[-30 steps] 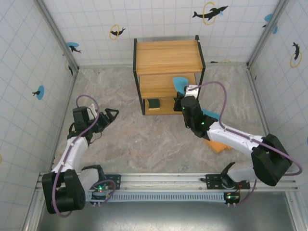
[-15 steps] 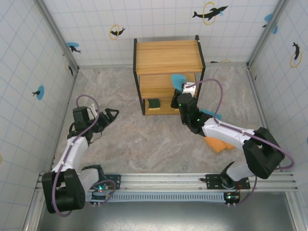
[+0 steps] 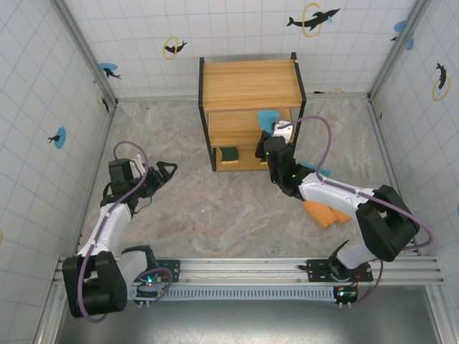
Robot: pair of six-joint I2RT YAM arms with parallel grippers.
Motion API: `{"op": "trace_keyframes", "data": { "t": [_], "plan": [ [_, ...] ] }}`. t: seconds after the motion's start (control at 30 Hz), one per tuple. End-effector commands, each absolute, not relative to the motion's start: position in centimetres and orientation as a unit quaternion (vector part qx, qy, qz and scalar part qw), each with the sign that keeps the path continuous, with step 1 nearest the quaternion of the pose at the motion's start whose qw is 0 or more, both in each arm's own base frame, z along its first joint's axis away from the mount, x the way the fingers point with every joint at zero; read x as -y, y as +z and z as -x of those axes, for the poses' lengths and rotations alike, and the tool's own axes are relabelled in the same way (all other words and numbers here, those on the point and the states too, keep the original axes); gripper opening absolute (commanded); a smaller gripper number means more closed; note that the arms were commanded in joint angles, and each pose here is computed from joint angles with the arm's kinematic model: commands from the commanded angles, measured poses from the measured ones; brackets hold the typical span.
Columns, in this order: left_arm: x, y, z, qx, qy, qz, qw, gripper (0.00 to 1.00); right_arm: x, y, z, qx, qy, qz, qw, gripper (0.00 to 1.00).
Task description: Place and organize the cleaning sponges onto the shelf
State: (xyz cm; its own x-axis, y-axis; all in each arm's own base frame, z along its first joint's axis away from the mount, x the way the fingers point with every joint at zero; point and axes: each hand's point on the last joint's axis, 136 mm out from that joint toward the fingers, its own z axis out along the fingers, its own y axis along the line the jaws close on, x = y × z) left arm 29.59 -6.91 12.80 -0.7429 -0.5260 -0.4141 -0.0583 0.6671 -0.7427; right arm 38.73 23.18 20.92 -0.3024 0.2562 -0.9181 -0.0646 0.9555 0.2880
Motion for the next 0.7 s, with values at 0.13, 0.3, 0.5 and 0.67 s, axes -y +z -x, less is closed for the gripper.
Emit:
{"op": "trace_keyframes", "data": {
  "t": [0.13, 0.3, 0.5, 0.67],
  "plan": [
    [7.0, 13.2, -29.6, -0.857, -0.372, 0.156, 0.321, 0.97, -24.0, 22.8, -40.4, -0.778, 0.15, -0.08, 0.604, 0.33],
    [7.0, 13.2, -29.6, -0.857, -0.372, 0.157, 0.32, 0.98, -24.0, 22.3, -40.8, -0.782, 0.148, -0.079, 0.6, 0.33],
    [7.0, 13.2, -29.6, -0.857, -0.372, 0.156, 0.32, 0.98, -23.5, 21.5, -40.6, -0.79, 0.137, -0.073, 0.593, 0.36],
    [7.0, 13.2, -29.6, -0.857, -0.371, 0.156, 0.32, 0.98, -23.0, 20.9, -40.6, -0.796, 0.13, -0.07, 0.587, 0.41]
  ]
}}
